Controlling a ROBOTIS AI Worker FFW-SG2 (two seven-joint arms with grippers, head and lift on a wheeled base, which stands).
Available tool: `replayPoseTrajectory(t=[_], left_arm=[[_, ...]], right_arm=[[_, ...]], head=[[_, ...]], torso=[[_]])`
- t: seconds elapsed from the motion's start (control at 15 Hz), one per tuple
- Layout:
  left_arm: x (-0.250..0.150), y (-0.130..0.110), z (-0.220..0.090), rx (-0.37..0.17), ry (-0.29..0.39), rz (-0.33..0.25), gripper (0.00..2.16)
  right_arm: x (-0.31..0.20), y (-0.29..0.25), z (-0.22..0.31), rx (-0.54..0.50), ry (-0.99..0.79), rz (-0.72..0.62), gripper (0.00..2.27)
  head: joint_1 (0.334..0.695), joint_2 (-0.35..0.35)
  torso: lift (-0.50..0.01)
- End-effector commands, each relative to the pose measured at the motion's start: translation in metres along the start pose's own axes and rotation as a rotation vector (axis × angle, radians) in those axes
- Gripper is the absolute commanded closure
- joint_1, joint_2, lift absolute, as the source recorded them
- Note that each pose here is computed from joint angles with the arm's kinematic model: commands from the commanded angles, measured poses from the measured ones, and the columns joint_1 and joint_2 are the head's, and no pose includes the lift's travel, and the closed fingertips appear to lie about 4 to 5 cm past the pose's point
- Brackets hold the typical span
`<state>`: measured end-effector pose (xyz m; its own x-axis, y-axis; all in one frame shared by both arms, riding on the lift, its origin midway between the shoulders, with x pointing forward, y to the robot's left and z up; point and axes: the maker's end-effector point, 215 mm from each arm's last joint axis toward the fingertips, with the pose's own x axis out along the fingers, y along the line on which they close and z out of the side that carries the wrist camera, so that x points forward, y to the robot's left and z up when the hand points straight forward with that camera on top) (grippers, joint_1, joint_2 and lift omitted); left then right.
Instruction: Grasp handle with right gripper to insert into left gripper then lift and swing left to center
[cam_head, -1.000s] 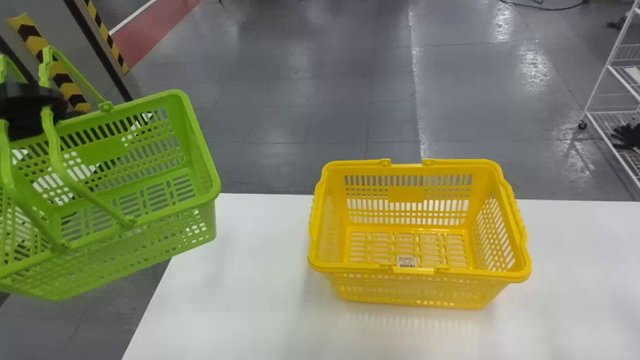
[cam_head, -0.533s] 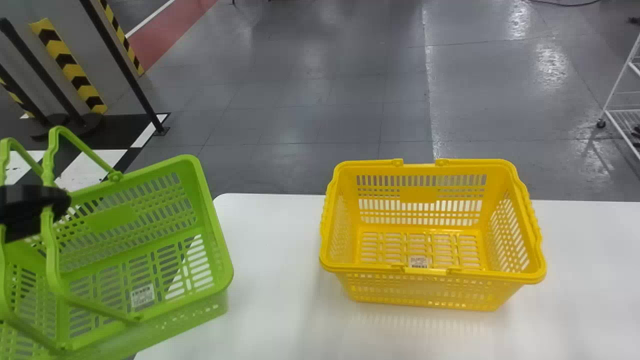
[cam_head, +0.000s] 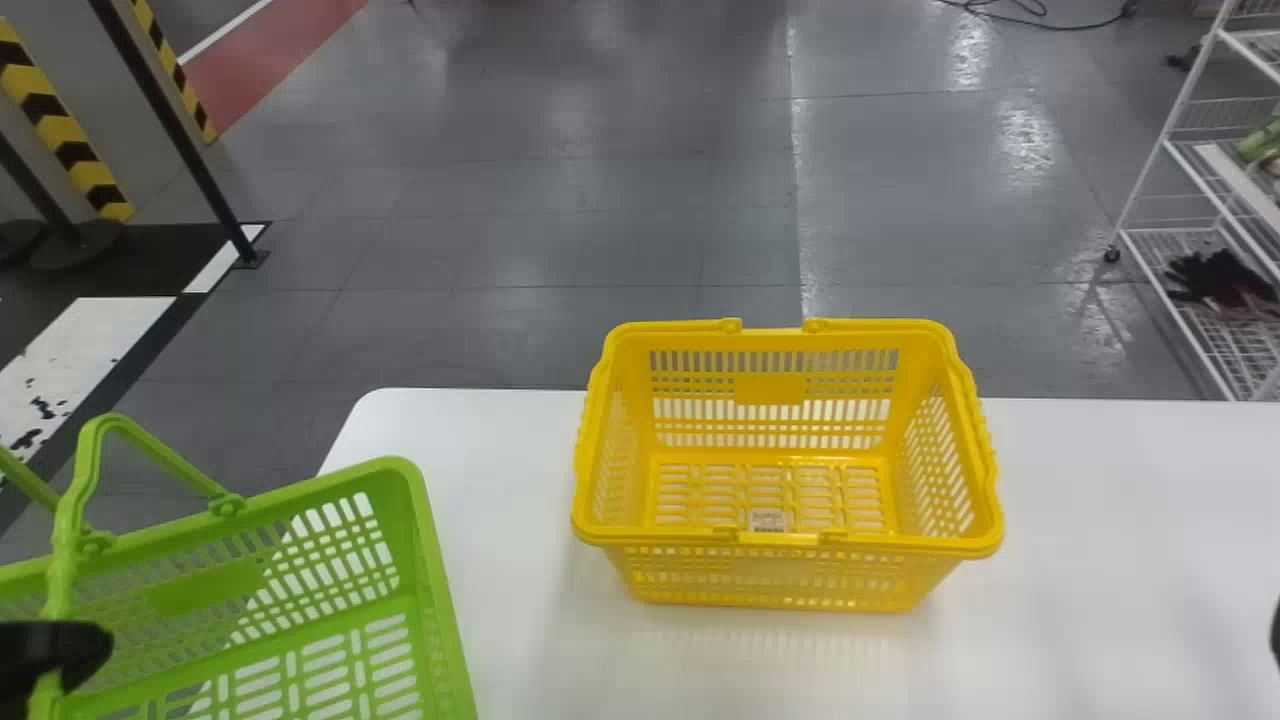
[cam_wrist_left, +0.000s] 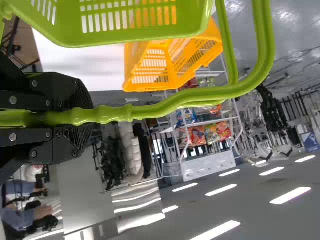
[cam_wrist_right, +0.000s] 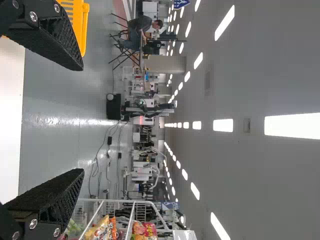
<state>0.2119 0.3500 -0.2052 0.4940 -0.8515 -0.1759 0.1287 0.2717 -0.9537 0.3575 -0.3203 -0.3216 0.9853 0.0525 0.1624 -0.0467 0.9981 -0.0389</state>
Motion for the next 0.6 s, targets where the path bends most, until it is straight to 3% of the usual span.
replayPoseTrajectory(t=[0.0, 0.27, 0.33, 0.53], left_arm=[[0.022, -0.007, -0.031, 0.002, 0.059, -0.023, 2.12], [0.054, -0.02, -0.072, 0.018, 0.151, -0.055, 2.12], [0.061, -0.02, -0.08, 0.017, 0.171, -0.058, 2.12], [0.08, -0.021, -0.099, 0.012, 0.22, -0.076, 2.12]], right_arm=[[-0.001, -0.004, 0.0, -0.006, -0.005, -0.001, 0.07], [-0.004, -0.006, -0.009, -0.008, 0.016, 0.002, 0.07], [-0.005, -0.005, -0.011, -0.008, 0.018, 0.002, 0.07], [-0.007, 0.0, -0.019, -0.011, 0.036, 0.015, 0.07]], head=[[0.695, 0.072], [0.695, -0.04], [0.695, -0.096], [0.695, -0.153]], torso=[[-0.093], [-0.093], [-0.093], [-0.093]])
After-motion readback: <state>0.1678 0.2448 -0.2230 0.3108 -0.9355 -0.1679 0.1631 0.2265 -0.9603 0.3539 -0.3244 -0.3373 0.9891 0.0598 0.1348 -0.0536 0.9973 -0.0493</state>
